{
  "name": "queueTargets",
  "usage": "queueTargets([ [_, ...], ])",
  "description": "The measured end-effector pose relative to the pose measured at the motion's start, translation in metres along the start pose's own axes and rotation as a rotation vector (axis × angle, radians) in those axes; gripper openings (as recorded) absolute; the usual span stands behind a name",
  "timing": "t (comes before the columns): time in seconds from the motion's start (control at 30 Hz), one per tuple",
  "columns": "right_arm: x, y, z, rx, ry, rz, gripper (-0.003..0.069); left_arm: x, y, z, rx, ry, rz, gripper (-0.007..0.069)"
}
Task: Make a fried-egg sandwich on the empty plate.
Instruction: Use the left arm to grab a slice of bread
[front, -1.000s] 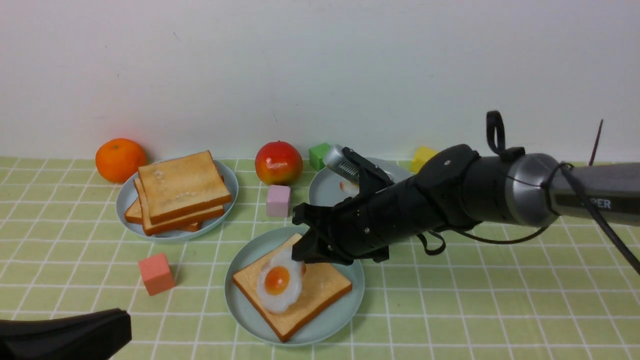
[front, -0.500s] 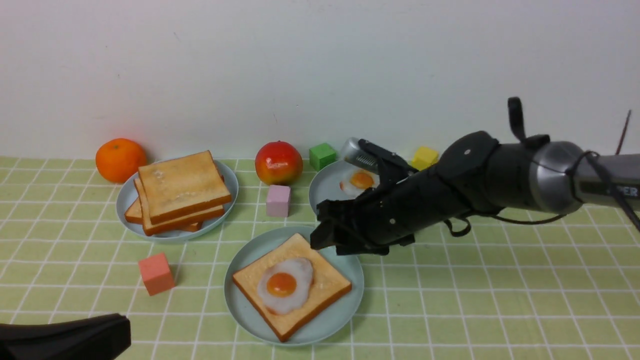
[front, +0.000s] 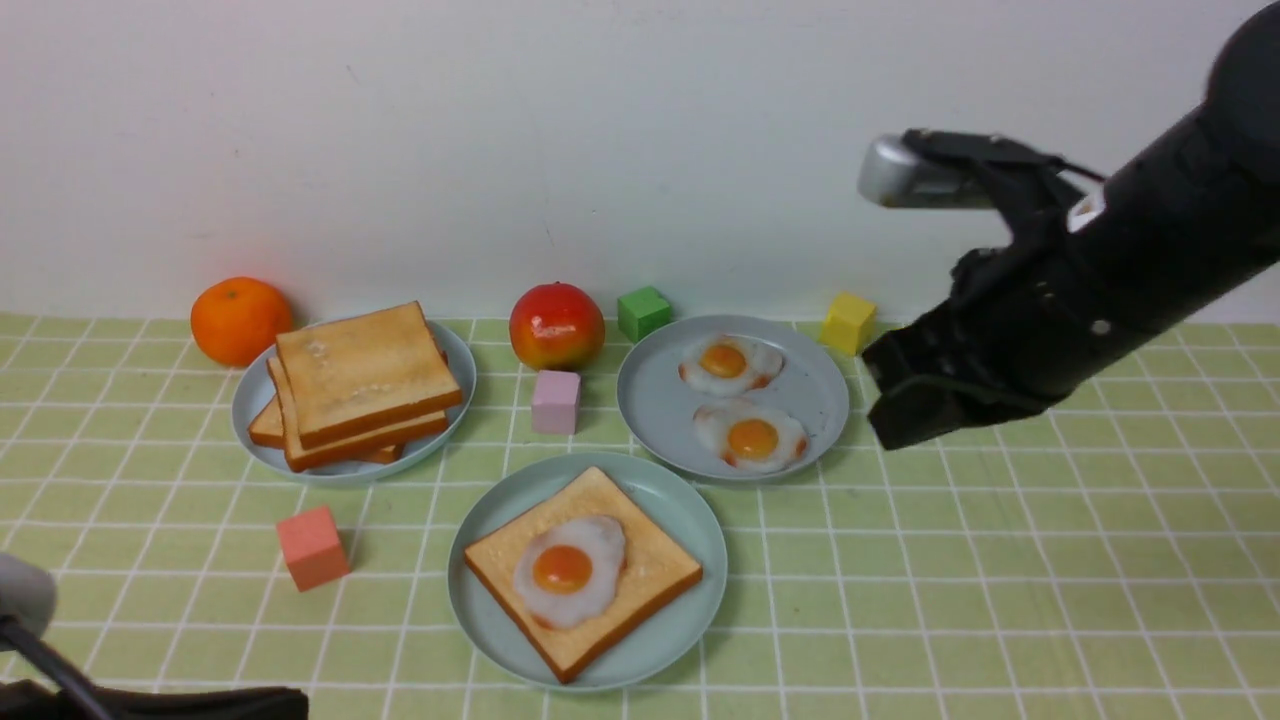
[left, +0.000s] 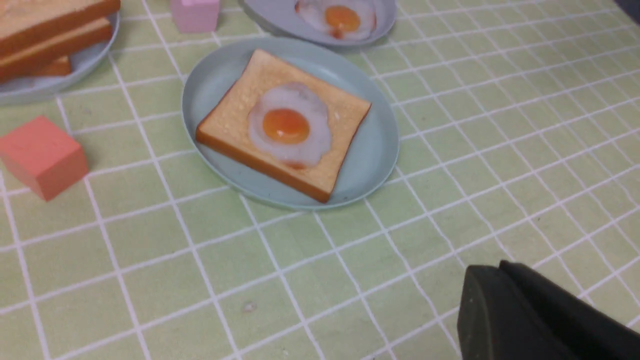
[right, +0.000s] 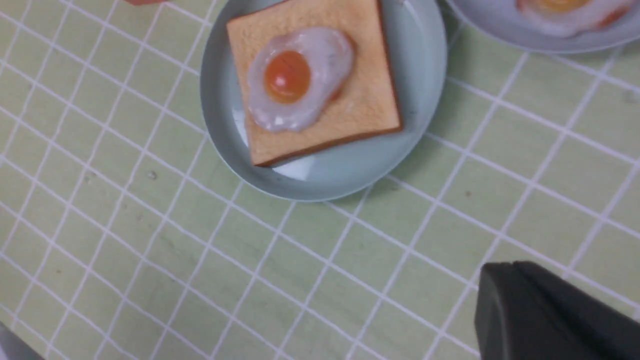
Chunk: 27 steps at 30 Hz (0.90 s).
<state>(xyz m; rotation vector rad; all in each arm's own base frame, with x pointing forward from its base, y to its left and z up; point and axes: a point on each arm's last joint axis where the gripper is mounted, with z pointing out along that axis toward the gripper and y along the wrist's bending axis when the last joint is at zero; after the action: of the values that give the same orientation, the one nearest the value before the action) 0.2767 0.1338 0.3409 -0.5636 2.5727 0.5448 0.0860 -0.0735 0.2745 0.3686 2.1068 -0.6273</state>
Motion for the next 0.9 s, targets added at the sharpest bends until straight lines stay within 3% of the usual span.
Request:
queueTargets([
  [0.27,0.051,0.018,-0.074,0.076,-0.14,-0.027,0.0007,-0.016,-0.008,0.029,-0.061,0.166,-0.016,0.0013],
  [0.5,0.115,0.029,-0.115,0.079,-0.265,-0.063,0.0007,-0.068,-0.012,0.074,-0.174,0.291,0.059,-0.0013],
  [0.7,0.15,0.037,-0.141,0.075,-0.375,-0.095,0.0008,-0.113,0.037,0.113,-0.309,0.332,0.009,-0.0013],
  [0.9,0.173,0.042,-0.157,0.074,-0.427,-0.119,0.0008,-0.141,0.096,0.161,-0.36,0.4,0.017,-0.0013],
])
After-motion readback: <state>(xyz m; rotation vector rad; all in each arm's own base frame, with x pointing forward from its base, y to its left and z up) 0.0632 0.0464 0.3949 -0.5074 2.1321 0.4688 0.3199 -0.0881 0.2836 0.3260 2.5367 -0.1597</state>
